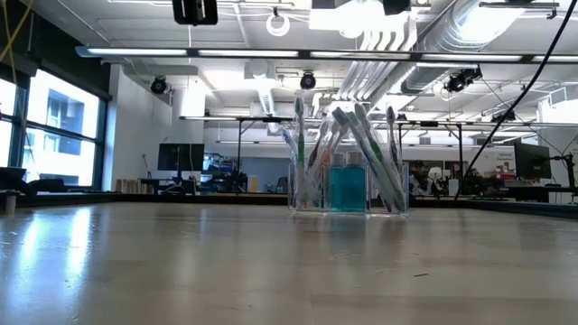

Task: Pick & Place toothbrushing station
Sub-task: Put the orange toothbrush into the transparent organizer

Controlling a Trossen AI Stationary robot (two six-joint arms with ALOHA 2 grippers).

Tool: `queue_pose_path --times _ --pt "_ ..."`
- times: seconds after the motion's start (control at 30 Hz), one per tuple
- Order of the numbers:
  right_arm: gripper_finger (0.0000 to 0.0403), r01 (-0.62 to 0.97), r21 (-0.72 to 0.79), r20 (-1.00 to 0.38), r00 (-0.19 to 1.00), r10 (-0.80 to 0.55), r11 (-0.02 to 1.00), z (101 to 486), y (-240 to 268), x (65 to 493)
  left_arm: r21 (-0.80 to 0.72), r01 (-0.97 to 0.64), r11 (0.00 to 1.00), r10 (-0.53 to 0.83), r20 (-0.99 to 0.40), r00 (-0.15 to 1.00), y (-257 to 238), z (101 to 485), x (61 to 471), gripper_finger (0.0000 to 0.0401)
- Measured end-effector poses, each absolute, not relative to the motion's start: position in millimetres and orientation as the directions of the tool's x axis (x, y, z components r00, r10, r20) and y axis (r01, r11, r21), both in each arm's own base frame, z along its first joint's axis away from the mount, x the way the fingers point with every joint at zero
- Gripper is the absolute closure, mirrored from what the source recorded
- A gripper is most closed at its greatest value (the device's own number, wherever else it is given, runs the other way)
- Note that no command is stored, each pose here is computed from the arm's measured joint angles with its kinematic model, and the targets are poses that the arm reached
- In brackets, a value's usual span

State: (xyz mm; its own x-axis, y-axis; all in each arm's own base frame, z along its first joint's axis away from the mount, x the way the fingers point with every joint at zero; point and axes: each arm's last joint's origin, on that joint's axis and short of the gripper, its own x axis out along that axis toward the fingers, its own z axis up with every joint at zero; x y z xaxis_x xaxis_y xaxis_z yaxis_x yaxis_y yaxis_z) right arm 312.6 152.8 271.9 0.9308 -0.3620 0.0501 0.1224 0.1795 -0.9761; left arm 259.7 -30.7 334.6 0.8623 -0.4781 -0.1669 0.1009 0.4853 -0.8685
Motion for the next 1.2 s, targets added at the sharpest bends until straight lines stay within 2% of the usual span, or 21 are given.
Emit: queue_pose_path --times 0.5,1.0,1.1,1.2 --pt "0.0395 0.109 -0.985 0.034 0.883 -0.468 0.135 269.6 123.2 325.0 -0.871 0.073 0.486 -0.485 -0.199 0.852 -32.1 320.5 275.7 0.0191" --pt "0.0395 0.105 -0.983 0.017 0.868 -0.497 0.151 266.9 121.4 324.9 -0.8 0.134 0.585 -0.483 -0.211 0.85 -32.5 315.2 281.1 0.0192" --pt "0.0395 0.102 -0.983 0.014 0.867 -0.499 0.149 266.6 121.3 324.9 -0.786 0.144 0.601 -0.48 -0.21 0.852 -32.4 315.3 281.2 0.0203" --pt "0.0395 0.1 -0.984 0.013 0.865 -0.502 0.147 266.3 121.2 324.9 -0.785 0.141 0.603 -0.479 -0.216 0.851 -32.3 314.7 281.1 0.0236"
